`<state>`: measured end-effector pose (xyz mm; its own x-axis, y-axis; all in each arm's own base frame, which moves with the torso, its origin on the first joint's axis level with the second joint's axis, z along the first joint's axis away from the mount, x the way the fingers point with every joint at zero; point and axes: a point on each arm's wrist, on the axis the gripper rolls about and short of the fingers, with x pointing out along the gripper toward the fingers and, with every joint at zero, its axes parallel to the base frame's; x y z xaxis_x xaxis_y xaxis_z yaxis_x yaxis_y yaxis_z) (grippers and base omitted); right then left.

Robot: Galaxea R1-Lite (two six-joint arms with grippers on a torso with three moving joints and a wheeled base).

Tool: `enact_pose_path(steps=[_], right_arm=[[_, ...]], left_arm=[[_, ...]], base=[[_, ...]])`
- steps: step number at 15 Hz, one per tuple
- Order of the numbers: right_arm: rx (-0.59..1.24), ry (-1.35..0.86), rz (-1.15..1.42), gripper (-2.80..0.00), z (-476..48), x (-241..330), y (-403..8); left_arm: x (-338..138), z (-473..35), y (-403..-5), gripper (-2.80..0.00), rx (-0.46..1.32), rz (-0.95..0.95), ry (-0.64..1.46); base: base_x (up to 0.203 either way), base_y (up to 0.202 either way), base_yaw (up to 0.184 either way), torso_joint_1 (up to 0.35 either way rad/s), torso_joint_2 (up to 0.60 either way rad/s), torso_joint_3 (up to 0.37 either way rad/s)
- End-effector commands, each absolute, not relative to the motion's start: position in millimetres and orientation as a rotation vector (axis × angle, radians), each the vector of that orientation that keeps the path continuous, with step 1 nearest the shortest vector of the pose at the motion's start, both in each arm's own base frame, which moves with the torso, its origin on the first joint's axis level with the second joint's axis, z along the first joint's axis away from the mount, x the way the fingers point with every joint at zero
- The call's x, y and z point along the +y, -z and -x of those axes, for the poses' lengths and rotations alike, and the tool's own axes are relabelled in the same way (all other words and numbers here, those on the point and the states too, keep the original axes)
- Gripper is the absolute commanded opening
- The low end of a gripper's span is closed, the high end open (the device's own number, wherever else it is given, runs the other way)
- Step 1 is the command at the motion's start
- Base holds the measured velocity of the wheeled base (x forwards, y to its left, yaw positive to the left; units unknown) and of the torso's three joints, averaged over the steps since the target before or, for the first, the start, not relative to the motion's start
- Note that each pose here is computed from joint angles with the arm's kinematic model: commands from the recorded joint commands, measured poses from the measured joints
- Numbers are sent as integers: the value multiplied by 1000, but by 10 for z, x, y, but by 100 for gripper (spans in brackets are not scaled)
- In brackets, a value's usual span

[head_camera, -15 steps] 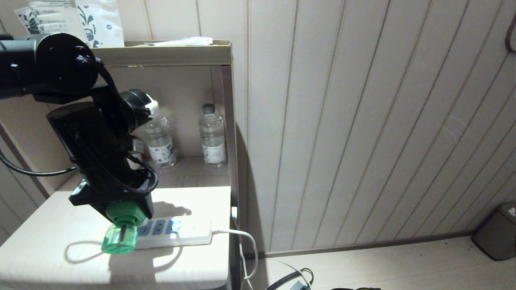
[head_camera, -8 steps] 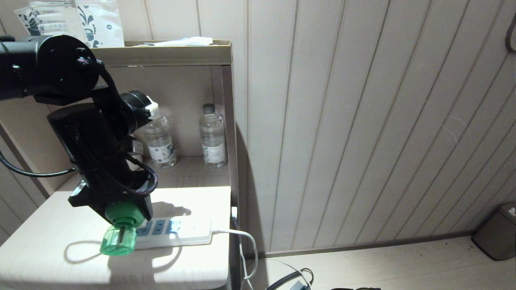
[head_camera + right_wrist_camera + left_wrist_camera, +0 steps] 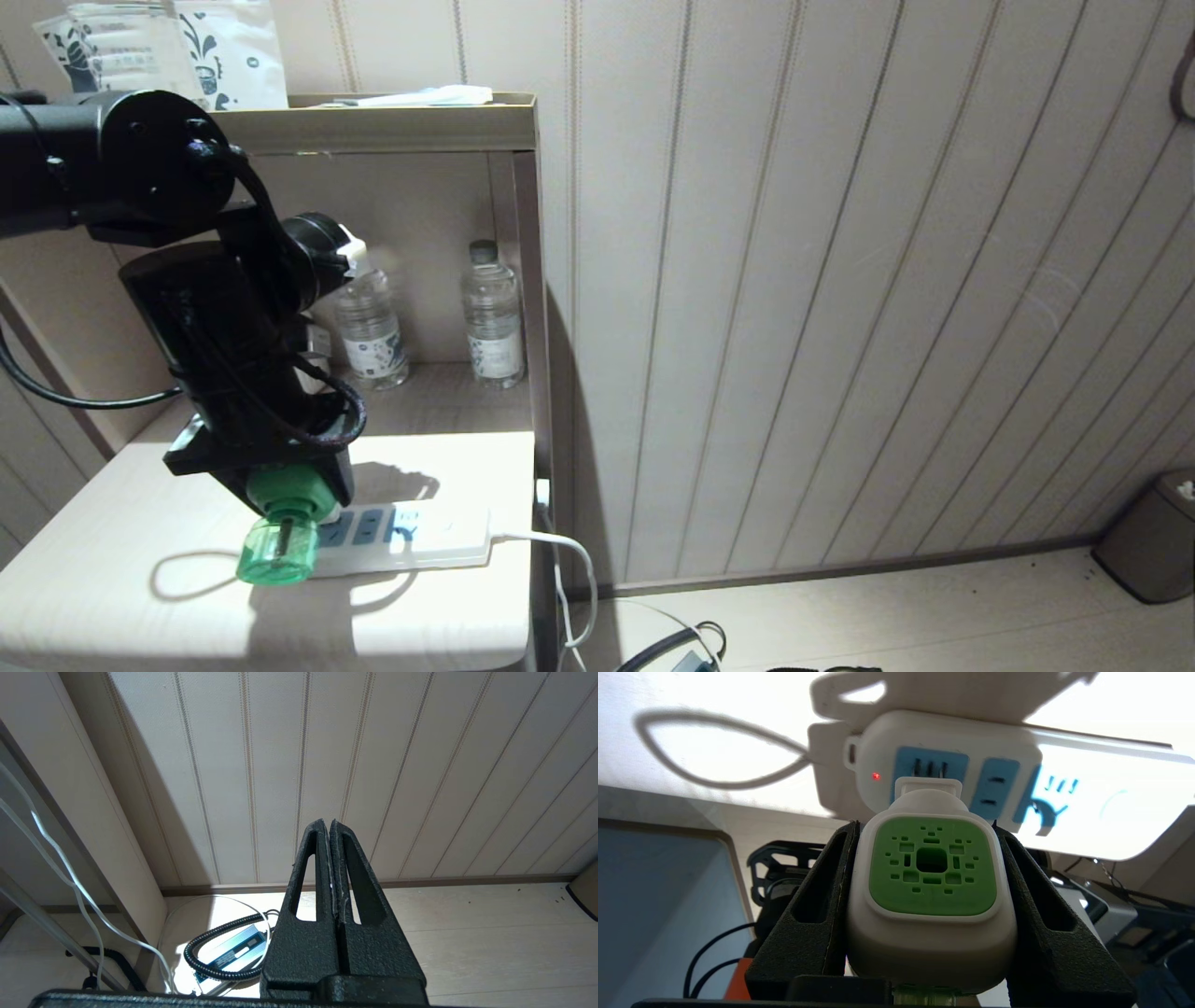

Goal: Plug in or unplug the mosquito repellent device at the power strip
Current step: Insert the plug into the socket

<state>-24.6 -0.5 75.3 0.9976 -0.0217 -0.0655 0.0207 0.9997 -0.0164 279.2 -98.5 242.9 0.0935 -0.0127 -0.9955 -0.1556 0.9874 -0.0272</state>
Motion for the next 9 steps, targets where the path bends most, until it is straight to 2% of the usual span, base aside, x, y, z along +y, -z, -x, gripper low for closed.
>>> enact_pose_path(steps=[1, 9], right_arm=[[66, 21, 16, -280, 247, -6, -752], [66, 21, 16, -280, 247, -6, -752]], left_arm=[[-955, -2811, -2408, -280, 1484, 136, -132], [-967, -2851, -2379, -280, 1482, 132, -137]], base=[[0, 0, 0, 0, 0, 0], [0, 0, 0, 0, 0, 0]])
